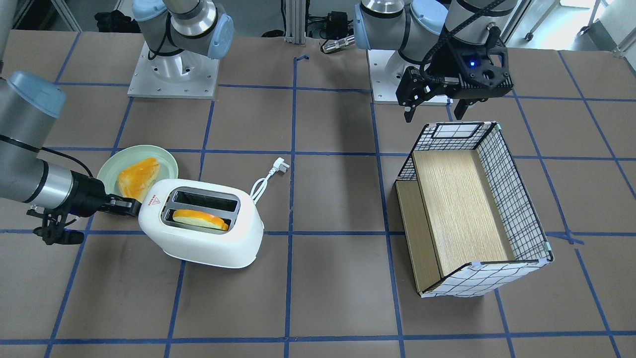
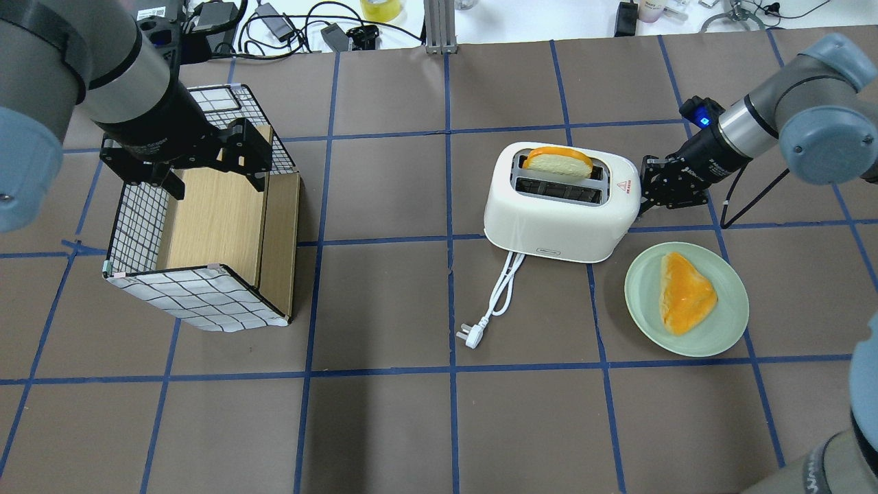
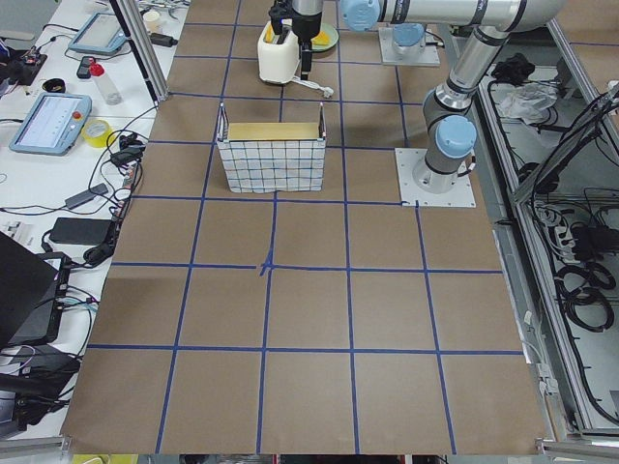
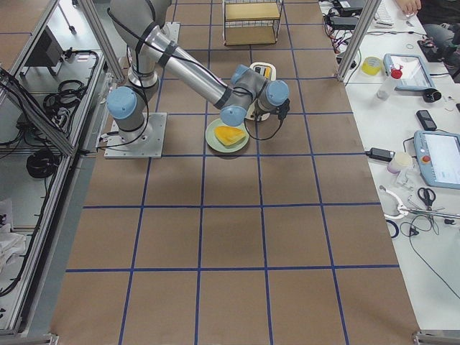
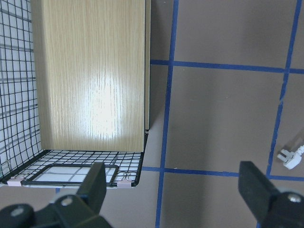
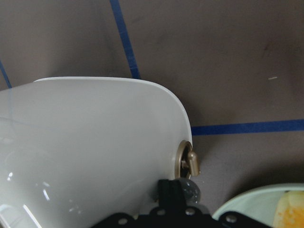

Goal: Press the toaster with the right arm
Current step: 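Lift the right gripper off the lever and draw it back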

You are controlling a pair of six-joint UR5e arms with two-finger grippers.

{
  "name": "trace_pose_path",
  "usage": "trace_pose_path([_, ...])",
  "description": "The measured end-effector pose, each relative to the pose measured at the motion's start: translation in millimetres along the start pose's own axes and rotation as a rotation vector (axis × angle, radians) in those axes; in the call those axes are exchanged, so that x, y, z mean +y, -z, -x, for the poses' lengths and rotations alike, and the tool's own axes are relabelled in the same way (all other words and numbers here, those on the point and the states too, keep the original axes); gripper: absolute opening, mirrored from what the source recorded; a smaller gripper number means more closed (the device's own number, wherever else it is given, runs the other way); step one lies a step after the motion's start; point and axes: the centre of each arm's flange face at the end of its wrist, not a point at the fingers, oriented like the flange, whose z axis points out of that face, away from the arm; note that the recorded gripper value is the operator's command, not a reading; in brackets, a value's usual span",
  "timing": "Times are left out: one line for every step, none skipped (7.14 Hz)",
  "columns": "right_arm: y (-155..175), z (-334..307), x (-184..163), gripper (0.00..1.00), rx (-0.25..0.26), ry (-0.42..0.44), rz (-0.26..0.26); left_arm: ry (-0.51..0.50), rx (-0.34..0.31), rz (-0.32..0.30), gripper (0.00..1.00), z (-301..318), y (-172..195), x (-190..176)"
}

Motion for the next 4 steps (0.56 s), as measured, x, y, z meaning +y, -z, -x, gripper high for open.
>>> trace_pose_path([12, 4, 1, 0.00, 0.013, -0.001, -0.022, 0.000, 0.000, 0.000, 1.00, 0, 0, 0])
trace_pose_path([22, 9, 3, 0.00, 0.021, -0.008, -0.039, 0.000, 0.000, 0.000, 1.00, 0, 0, 0])
trace_pose_path([31, 14, 8, 0.00, 0.026, -0.021, -0.054, 0.000, 0.000, 0.000, 1.00, 0, 0, 0])
trace_pose_path([42, 20, 14, 0.00, 0.036, -0.040, -0.072, 0.000, 0.000, 0.000, 1.00, 0, 0, 0])
